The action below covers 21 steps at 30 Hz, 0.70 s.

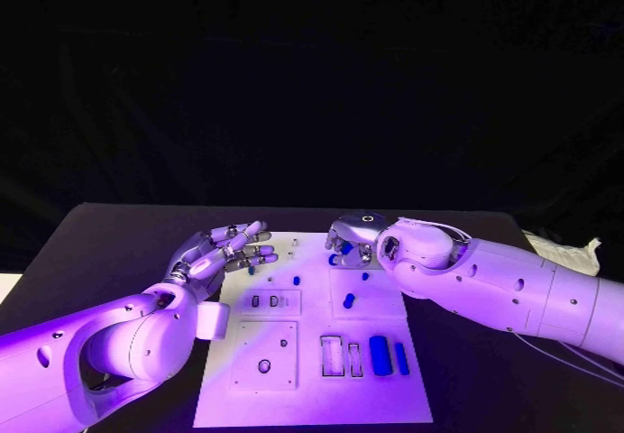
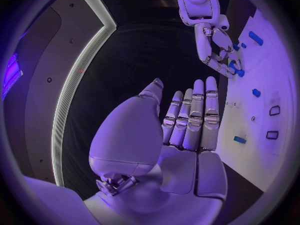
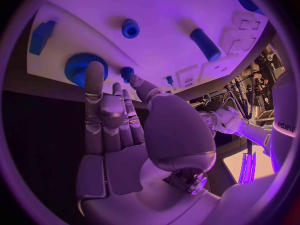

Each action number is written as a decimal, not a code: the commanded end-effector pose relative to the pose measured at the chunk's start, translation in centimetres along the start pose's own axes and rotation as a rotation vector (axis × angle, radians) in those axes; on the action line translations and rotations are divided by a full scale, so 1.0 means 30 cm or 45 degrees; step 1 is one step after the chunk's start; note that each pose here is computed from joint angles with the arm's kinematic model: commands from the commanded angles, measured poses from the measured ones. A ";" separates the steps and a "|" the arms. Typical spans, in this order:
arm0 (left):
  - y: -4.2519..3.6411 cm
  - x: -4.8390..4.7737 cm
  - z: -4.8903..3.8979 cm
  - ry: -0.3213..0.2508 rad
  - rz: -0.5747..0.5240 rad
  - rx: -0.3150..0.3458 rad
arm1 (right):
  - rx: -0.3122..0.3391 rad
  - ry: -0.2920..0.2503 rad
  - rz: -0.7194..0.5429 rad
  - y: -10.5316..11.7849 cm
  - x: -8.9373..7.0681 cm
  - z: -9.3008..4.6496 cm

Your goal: Assemble the parts on the task board

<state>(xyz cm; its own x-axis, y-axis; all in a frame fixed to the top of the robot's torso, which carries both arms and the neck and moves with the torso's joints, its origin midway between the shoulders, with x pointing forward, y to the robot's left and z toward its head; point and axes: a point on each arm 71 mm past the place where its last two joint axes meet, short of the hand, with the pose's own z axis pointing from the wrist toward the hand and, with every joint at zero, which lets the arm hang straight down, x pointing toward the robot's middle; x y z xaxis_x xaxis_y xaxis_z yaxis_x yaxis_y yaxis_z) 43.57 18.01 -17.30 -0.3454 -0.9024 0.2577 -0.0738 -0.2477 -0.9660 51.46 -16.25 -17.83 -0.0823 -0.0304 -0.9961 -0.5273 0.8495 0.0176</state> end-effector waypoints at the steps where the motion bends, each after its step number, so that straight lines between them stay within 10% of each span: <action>1: -0.004 0.008 0.000 0.027 -0.014 0.002 | -0.001 0.063 -0.021 0.006 0.011 0.003; 21: -0.004 0.001 0.004 0.032 -0.015 0.004 | -0.005 0.009 -0.004 0.001 0.005 0.008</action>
<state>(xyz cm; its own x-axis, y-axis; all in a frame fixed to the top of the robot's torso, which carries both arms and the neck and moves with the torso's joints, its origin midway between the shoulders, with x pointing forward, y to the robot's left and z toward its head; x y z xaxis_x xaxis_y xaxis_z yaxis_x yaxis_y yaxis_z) 43.72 18.16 -17.34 -0.3460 -0.9021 0.2577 -0.0763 -0.2467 -0.9661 51.65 -16.29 -18.20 -0.1148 -0.0544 -0.9919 -0.5239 0.8517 0.0139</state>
